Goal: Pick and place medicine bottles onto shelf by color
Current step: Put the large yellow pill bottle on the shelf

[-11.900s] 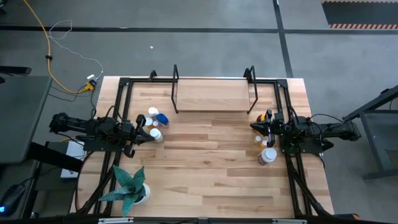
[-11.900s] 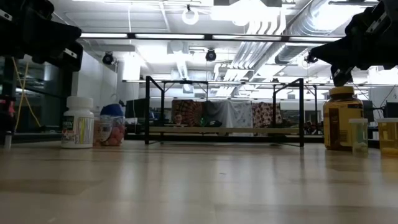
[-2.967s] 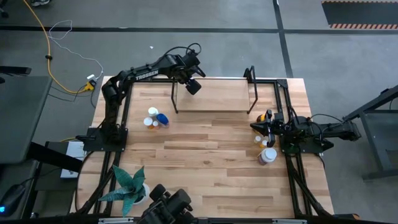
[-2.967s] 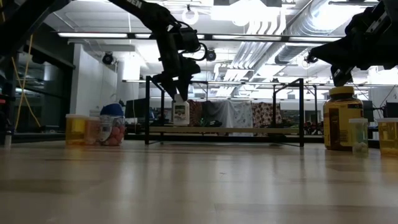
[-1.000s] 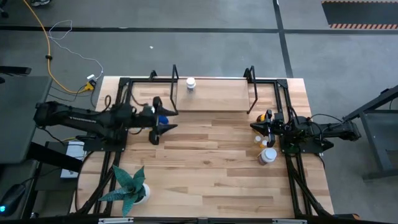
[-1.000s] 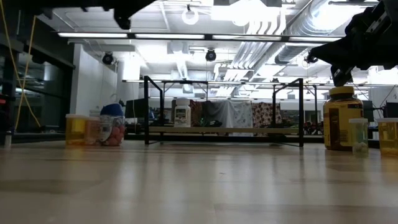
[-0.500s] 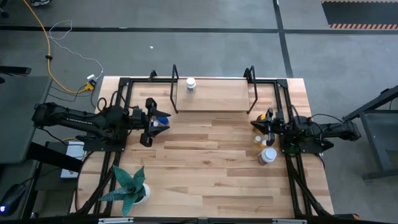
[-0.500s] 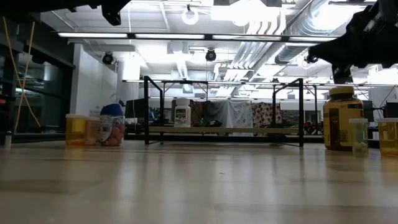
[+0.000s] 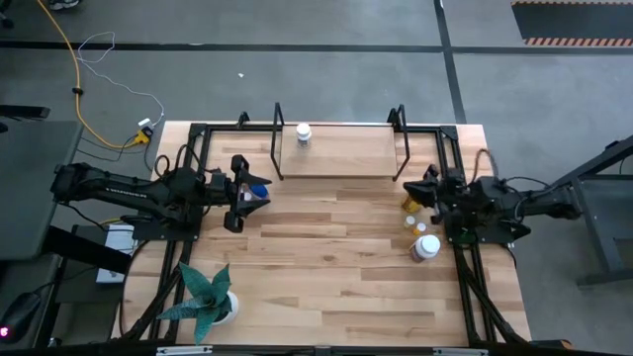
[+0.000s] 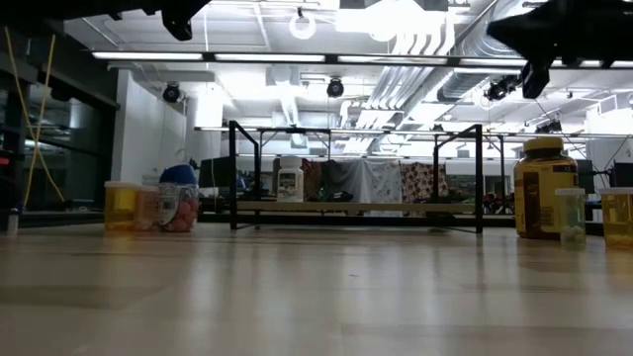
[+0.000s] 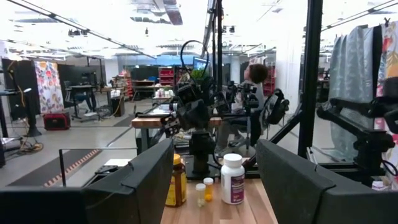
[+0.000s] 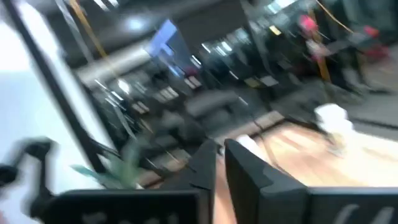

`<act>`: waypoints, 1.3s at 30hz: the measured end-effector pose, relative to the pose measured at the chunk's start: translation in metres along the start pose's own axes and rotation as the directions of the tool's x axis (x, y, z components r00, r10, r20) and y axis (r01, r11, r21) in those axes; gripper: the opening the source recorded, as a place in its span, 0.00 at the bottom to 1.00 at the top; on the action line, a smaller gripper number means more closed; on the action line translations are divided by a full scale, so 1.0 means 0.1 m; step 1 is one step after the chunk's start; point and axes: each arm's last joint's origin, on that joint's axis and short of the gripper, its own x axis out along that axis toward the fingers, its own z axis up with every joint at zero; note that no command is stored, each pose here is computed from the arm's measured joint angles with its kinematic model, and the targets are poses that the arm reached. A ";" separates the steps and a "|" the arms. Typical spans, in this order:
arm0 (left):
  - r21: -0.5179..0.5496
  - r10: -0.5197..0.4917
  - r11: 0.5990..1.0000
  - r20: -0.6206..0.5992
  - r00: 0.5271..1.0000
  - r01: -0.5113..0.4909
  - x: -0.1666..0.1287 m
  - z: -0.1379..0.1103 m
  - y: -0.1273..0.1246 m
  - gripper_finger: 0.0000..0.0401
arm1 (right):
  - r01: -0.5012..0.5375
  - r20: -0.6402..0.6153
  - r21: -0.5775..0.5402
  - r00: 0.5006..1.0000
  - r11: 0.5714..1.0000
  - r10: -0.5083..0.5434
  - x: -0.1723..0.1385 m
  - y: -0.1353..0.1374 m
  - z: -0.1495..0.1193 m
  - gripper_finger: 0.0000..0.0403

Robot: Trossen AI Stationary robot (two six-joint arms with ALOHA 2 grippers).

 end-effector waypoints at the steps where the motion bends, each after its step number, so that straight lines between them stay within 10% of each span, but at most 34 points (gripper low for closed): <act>1: 0.000 0.004 1.000 0.000 1.000 -0.004 0.00 0.00 0.00 0.54 | 0.041 -0.038 -0.017 0.998 0.999 -0.041 0.03 0.01 0.04 0.12; 5: 0.000 0.008 1.000 0.000 1.000 -0.008 0.00 0.00 0.00 0.54 | 0.257 -0.237 -0.089 0.933 0.962 -0.271 0.08 0.05 0.20 0.27; 11: 0.000 0.007 1.000 -0.001 1.000 -0.007 0.00 0.00 0.00 0.54 | 0.510 -0.486 -0.156 0.706 0.846 -0.515 0.06 0.10 0.41 0.50; 20: 0.000 0.007 1.000 -0.004 1.000 -0.007 0.00 0.00 0.00 0.54 | 0.753 -0.569 -0.249 0.396 0.609 -0.721 0.06 0.08 0.42 0.57; 26: 0.000 0.007 1.000 -0.008 1.000 -0.007 0.00 -0.01 0.00 0.54 | 0.779 -0.545 -0.285 0.348 0.559 -0.763 0.16 0.07 0.35 0.57; 39: 0.000 0.007 1.000 -0.007 1.000 -0.007 0.00 -0.01 0.00 0.54 | 0.699 -0.592 -0.337 0.363 0.630 -0.719 0.20 0.09 0.33 0.57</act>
